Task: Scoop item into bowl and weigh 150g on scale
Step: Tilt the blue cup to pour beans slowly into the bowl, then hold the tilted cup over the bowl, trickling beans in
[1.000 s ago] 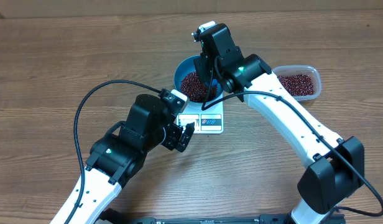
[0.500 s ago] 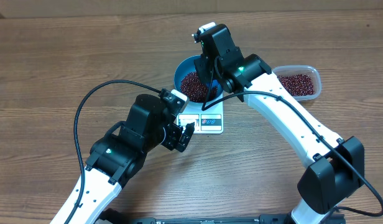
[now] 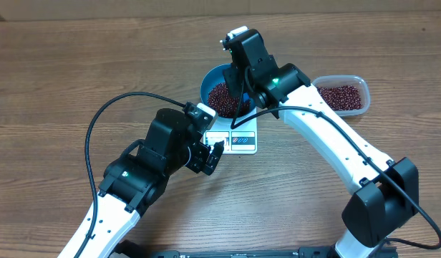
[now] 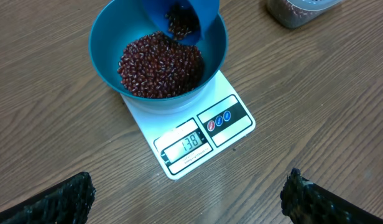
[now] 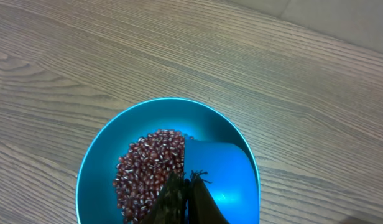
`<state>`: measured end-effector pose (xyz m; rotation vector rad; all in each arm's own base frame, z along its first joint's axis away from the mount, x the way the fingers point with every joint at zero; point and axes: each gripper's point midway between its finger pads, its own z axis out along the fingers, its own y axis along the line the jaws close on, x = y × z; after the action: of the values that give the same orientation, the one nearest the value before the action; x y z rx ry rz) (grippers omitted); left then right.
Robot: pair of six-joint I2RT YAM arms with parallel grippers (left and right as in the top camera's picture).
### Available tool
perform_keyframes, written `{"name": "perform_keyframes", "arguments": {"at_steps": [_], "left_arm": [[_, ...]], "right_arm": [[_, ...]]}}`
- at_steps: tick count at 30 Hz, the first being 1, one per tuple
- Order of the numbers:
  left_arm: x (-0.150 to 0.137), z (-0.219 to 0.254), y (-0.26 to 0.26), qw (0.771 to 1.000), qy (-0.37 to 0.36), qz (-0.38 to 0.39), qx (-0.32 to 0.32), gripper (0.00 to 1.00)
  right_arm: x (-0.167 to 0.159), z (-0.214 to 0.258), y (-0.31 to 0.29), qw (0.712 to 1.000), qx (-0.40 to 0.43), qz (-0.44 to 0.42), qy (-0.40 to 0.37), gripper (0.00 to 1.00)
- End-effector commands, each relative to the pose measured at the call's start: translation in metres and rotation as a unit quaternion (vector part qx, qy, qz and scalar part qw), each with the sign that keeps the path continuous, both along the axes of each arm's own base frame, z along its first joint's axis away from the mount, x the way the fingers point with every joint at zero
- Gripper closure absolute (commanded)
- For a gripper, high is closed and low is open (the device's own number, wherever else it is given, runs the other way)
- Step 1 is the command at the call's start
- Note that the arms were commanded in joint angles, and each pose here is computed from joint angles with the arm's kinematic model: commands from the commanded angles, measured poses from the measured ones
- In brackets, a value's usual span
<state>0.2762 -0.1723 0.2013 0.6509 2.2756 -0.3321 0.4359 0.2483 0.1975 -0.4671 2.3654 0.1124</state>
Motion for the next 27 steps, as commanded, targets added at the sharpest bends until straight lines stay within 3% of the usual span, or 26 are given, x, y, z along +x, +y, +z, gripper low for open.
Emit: {"name": "perform_keyframes", "arguments": {"at_steps": [1,27], "left_arm": [[0.003,0.0096,-0.0014,1.0,-0.012,-0.005,-0.006,0.0],[0.0029,0.0096,-0.0014,1.0,-0.012,-0.005,-0.006,0.01]], "right_arm": [[0.0021,0.0354,0.0004,0.999,0.013,-0.003,-0.039,0.96],[0.0014,0.0334,-0.0037,0.999,-0.003,-0.001,-0.039,0.96]]}}
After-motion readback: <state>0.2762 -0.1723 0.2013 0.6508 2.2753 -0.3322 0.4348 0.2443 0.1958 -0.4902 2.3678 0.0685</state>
